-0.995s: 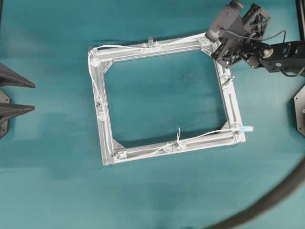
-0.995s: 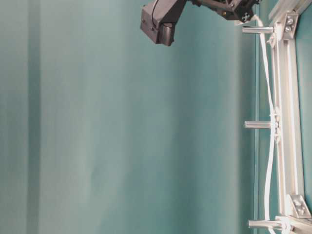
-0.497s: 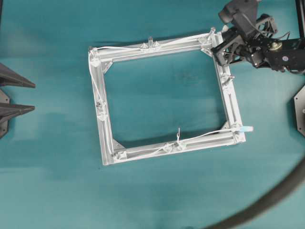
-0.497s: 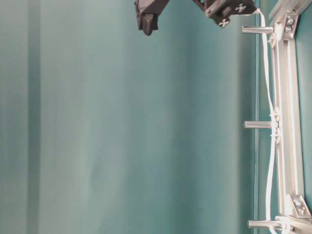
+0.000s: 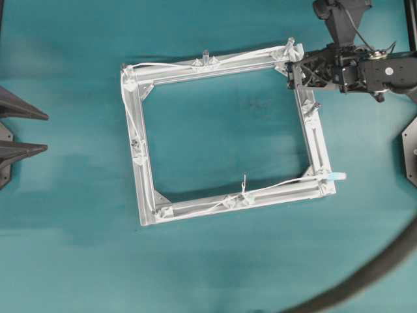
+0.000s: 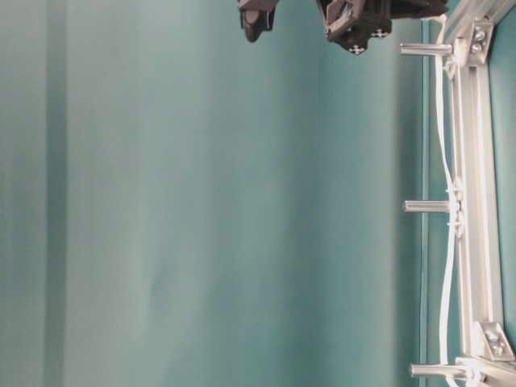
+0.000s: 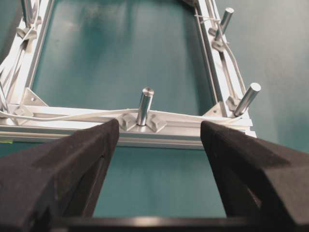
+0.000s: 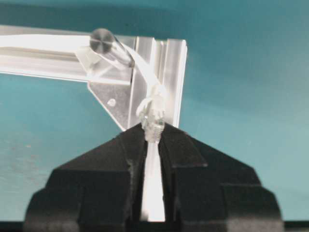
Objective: Move the cable alternately left and right between 8 pins so it hooks onto each one.
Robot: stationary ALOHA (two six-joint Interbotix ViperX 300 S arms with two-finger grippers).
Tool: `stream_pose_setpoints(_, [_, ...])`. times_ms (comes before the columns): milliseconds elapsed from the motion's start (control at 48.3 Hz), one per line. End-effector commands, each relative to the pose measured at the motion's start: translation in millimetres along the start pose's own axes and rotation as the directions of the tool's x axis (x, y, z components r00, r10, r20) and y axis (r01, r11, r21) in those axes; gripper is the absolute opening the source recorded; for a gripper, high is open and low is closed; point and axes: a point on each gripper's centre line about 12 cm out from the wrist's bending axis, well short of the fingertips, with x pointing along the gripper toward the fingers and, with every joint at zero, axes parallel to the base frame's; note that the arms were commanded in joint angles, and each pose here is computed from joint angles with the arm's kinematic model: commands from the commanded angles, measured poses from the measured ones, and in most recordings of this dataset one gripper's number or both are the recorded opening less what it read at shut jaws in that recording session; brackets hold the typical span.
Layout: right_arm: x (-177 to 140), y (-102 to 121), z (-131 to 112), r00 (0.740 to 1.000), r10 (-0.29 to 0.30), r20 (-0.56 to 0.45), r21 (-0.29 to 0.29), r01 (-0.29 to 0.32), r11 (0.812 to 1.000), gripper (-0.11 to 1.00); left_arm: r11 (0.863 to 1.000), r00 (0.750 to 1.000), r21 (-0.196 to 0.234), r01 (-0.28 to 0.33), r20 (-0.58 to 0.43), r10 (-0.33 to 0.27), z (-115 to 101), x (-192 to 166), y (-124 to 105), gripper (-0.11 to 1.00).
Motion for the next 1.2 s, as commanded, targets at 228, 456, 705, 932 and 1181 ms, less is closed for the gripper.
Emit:
stream_pose_setpoints(228, [-10, 12, 7, 0.995, 0.098, 0.000, 0.207, -0.096, 0.974, 0.06, 1.000, 1.000, -0.007, 0.004, 0.007, -0.003, 4, 0, -1, 0.78])
stream_pose_setpoints(456, [-9, 13, 5, 0.993, 0.120, -0.006, 0.208, -0.116, 0.971, 0.06, 1.000, 1.000, -0.005, 0.003, 0.006, -0.003, 4, 0, -1, 0.78])
stream_pose_setpoints(705, [-5, 5, -3, 0.993, 0.112, -0.025, 0.189, -0.105, 0.976, 0.06, 1.000, 1.000, -0.007, 0.003, 0.006, -0.003, 4, 0, -1, 0.78])
stream_pose_setpoints(932, [-2, 5, -15, 0.979, 0.197, -0.060, 0.178, -0.184, 0.967, 0.06, 1.000, 1.000, -0.007, 0.003, 0.006, -0.003, 4, 0, -1, 0.78])
stream_pose_setpoints(1181, [-2, 8, -17, 0.970, 0.234, -0.068, 0.181, -0.219, 0.959, 0.07, 1.000, 1.000, -0.007, 0.003, 0.006, -0.003, 4, 0, -1, 0.78])
